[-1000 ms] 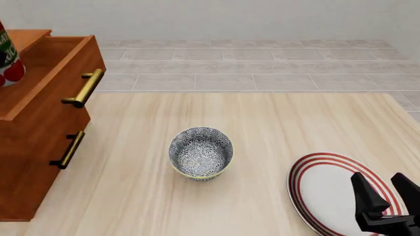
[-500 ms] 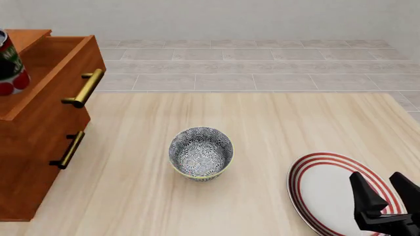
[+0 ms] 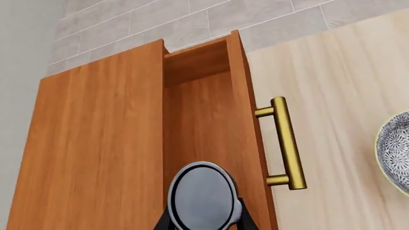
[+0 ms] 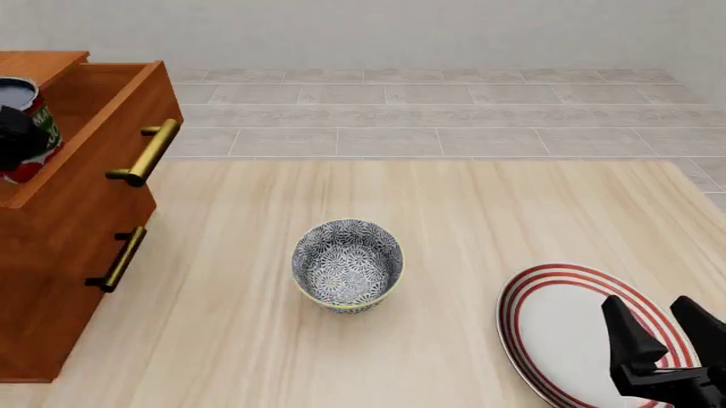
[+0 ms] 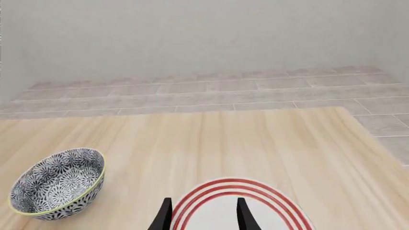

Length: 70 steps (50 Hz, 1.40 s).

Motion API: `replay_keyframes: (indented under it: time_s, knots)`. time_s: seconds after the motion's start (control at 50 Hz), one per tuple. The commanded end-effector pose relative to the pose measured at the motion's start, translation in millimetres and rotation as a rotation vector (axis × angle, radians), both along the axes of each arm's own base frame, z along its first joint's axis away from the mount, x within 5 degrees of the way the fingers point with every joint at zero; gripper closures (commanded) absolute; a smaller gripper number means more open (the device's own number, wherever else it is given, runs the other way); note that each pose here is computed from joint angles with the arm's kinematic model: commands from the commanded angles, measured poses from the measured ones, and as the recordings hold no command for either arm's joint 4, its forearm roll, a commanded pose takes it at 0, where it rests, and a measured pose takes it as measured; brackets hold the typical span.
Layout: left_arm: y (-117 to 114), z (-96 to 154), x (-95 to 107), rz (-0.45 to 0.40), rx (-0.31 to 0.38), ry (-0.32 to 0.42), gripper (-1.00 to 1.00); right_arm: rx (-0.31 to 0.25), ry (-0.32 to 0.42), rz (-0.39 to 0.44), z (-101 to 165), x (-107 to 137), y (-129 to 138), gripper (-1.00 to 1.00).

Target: Put the ketchup in the top drawer of the cabinet.

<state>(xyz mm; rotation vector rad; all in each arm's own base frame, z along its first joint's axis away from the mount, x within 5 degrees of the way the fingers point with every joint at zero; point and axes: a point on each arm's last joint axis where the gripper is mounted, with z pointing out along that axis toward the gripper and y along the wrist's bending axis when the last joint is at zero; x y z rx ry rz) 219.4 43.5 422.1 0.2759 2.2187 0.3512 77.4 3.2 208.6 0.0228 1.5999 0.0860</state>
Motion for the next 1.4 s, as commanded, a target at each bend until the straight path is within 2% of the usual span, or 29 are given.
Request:
replay_keyframes:
  time_s: [0.02,0.12,0.14,0.4,0.54,0.7,0.8,0.86,0.96,1.0,1.02,1.04,1.16,1.3,1.34,1.36,1.4]
  knots:
    - [2,-6,3,-0.006,0.017,0.005,1.0,0.001,0.002,0.003,0,1,0,-1.0]
    - [2,-6,2,-0.01,0.021,0.008,1.0,0.002,0.002,0.002,0,1,0,-1.0]
    - [0,-7,-1,-0.021,0.024,0.014,-1.0,0.001,0.002,0.003,0,1,0,-1.0]
    - [-4,-1,-7,-0.037,0.036,0.002,-1.0,-0.001,0.004,0.005,0,2,0,-1.0]
    - [-8,17,-14,-0.046,0.036,-0.029,-1.0,0.001,0.004,0.003,0,1,0,-1.0]
    - [-21,44,-41,-0.098,0.055,-0.079,-1.0,0.0,0.005,0.005,0,2,1,-1.0]
    - [-31,66,-67,-0.155,0.08,-0.12,-1.0,0.001,0.004,0.005,0,2,0,-1.0]
    - [-29,69,-68,-0.144,0.083,-0.124,-1.0,0.001,0.003,0.004,0,2,0,-1.0]
    - [-35,84,-90,-0.173,0.095,-0.161,-1.0,0.003,0.003,0.004,0,1,0,-1.0]
    - [-35,84,-90,-0.173,0.095,-0.161,-1.0,0.003,0.003,0.004,0,1,0,-1.0]
    - [-38,88,-103,-0.194,0.1,-0.179,-1.0,0.002,0.002,0.004,0,1,0,-1.0]
    - [-38,90,-106,-0.194,0.101,-0.186,-1.0,0.002,0.003,0.003,0,1,0,-1.0]
    - [-37,87,-111,-0.176,0.096,-0.218,-1.0,0.002,0.0,0.002,0,-1,0,-1.0]
    - [-42,98,-146,-0.185,0.053,-0.332,-1.0,0.002,0.004,0.001,0,0,0,-1.0]
    - [-44,93,-160,-0.21,0.069,-0.362,-1.0,0.001,0.004,0.0,0,0,0,-1.0]
    - [-44,92,-160,-0.21,0.069,-0.362,-1.0,0.001,0.004,0.0,0,0,0,-1.0]
    - [-45,90,-171,-0.225,0.05,-0.389,-1.0,0.002,0.004,0.001,0,-1,0,-1.0]
